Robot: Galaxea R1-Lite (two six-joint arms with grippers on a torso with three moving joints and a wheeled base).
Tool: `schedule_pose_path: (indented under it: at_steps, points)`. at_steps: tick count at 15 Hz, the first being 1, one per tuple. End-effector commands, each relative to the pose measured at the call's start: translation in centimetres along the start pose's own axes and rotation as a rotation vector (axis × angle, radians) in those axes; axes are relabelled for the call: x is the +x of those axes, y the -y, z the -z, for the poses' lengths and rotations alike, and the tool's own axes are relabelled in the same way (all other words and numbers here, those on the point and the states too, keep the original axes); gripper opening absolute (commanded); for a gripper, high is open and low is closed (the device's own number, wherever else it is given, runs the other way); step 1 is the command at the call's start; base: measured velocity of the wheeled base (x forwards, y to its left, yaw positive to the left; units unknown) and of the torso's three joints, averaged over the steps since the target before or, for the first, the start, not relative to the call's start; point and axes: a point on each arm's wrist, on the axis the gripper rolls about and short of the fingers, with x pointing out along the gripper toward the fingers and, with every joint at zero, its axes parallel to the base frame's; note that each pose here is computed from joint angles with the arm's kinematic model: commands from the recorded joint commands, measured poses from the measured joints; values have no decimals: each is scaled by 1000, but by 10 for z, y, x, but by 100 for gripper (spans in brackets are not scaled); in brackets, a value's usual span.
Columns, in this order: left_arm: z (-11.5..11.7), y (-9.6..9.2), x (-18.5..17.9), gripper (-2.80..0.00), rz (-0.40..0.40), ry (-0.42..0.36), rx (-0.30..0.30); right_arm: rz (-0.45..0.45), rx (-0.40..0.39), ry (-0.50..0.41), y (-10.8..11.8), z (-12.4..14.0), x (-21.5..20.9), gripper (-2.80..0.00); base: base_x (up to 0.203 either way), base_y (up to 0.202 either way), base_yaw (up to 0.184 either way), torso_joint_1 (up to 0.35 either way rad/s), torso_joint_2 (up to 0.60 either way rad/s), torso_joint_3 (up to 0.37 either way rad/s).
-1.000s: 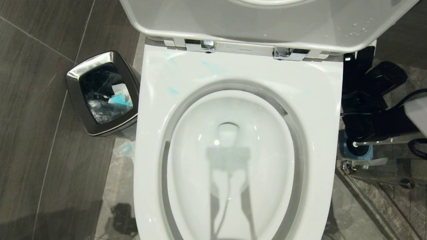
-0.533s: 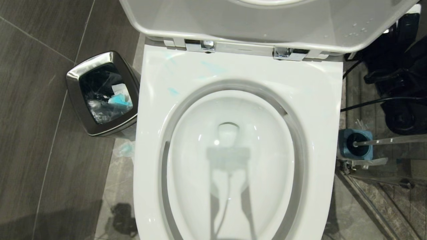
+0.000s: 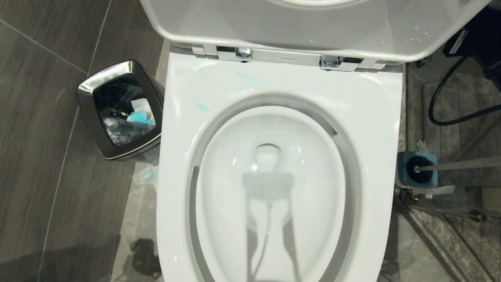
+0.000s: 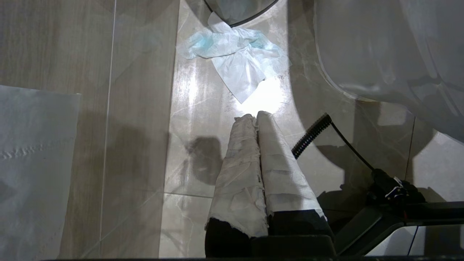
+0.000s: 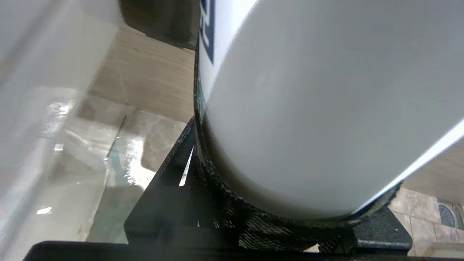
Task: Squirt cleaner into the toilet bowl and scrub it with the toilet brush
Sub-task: Pour in the cleaning agent
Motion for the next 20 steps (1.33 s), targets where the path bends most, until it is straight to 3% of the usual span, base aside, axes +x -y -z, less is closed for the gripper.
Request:
schedule_pose_path:
  at_steps: [1,8,20]
  points:
    - [0,0,0,-280,0,-1,0,10,0,26,8,-21,-15,-280,0,0,0,0,0,0]
    - [0,0,0,-280,0,-1,0,-10,-6,-25,16,-42,-50,-280,0,0,0,0,0,0]
    - [0,0,0,-280,0,-1,0,-7,-14,-15,19,-50,-57,-280,0,0,0,0,0,0]
